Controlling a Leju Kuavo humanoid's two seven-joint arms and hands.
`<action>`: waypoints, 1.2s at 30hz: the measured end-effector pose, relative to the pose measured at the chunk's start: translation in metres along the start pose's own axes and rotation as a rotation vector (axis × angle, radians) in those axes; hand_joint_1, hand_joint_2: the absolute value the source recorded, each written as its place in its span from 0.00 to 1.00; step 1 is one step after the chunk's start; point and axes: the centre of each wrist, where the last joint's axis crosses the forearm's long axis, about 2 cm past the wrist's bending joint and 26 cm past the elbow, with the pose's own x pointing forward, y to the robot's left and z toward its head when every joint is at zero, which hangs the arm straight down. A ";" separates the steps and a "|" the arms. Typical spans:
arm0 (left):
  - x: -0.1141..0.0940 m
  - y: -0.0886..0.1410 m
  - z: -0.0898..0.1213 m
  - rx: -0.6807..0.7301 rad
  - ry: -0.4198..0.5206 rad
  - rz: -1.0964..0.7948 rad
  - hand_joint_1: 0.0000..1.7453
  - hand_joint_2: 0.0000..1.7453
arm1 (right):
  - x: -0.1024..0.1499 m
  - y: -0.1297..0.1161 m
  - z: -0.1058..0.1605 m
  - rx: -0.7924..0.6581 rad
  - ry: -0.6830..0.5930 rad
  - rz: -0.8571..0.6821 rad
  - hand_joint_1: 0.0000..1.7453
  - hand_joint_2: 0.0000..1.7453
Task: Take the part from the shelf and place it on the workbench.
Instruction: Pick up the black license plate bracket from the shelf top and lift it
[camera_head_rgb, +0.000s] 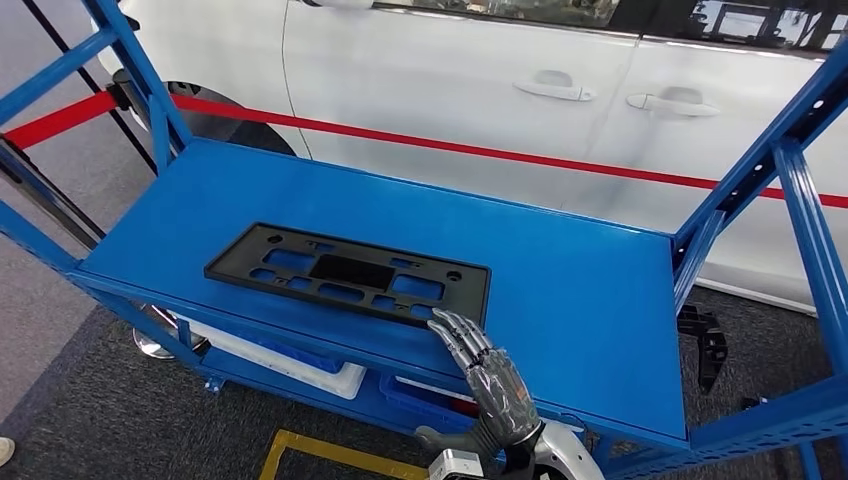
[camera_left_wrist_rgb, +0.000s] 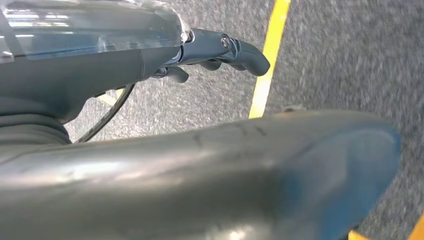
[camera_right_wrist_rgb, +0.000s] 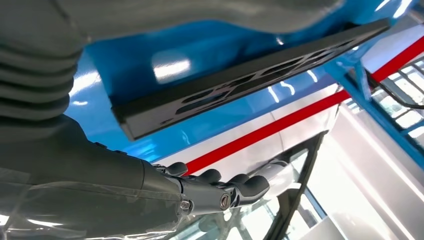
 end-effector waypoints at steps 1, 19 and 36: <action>0.000 0.000 0.000 0.000 -0.001 0.000 0.00 0.00 | 0.001 0.001 0.003 0.001 0.000 -0.002 0.00 1.00; 0.000 -0.002 0.000 -0.021 -0.009 -0.039 0.00 0.00 | 0.041 0.022 -0.030 -0.042 -0.110 -0.046 0.00 1.00; -0.002 -0.004 0.001 -0.016 0.005 -0.028 0.00 0.00 | 0.071 0.042 -0.087 -0.076 -0.300 -0.177 0.00 1.00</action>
